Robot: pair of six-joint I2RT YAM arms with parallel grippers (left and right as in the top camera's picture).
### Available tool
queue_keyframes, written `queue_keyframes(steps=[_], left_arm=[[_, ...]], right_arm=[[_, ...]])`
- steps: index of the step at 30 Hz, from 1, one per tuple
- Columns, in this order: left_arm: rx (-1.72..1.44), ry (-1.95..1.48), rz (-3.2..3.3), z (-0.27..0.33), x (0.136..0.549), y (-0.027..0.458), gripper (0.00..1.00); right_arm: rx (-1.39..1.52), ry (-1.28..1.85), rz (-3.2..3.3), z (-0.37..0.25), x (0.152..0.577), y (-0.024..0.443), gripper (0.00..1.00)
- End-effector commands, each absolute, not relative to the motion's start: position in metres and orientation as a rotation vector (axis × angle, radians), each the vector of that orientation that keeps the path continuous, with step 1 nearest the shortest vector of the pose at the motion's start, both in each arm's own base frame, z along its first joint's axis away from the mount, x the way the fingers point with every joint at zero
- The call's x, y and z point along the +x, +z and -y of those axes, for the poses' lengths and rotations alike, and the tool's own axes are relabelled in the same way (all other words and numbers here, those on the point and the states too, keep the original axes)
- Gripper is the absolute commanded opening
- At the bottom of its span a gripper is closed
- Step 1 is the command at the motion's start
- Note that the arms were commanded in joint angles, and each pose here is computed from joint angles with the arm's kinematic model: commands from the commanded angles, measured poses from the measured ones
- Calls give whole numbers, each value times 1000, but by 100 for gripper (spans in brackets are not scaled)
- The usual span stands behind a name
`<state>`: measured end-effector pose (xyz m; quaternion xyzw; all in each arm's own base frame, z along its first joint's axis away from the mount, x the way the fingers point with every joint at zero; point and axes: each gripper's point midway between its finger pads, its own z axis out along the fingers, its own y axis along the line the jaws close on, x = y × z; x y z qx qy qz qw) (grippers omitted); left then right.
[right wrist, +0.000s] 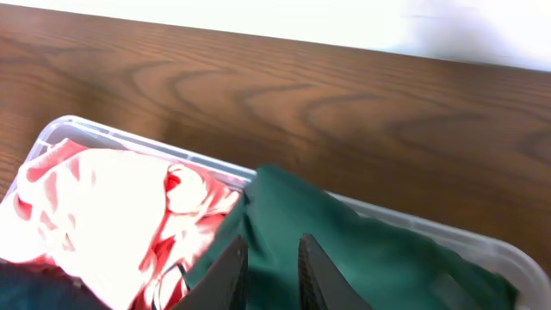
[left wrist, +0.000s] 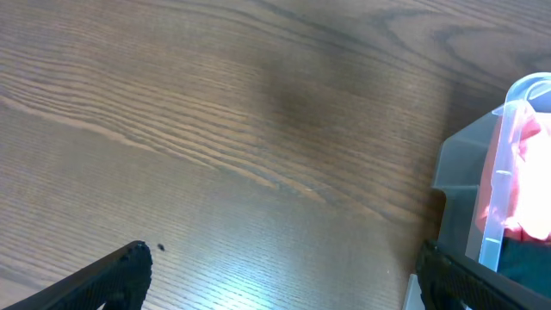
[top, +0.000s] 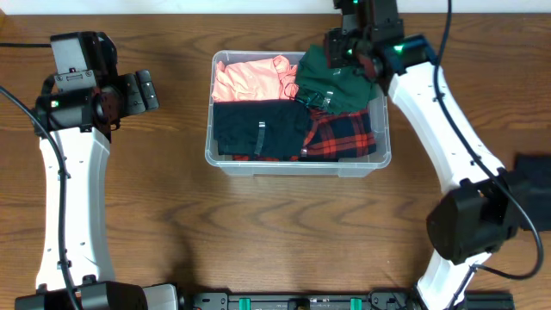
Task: Pack container
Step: 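Lower the green garment into the bin, release, and press it flat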
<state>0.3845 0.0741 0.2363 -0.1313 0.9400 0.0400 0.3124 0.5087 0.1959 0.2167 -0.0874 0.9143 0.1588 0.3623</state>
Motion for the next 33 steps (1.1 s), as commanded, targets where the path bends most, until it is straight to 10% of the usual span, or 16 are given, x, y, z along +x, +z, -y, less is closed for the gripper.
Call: queue_keyframes(steps=[1,29,33], left_arm=[[-365,109,-2491,-76,384,232,98],[-365,109,-2491,-76,384,232,98],[-365,109,-2491,-76,384,232,98]], right_arm=[[-281,416,-2398,-213,510,186,17],[-400,346,-2620,-224,497,83,8],[-389,365,-2547,-223,501,120,23]])
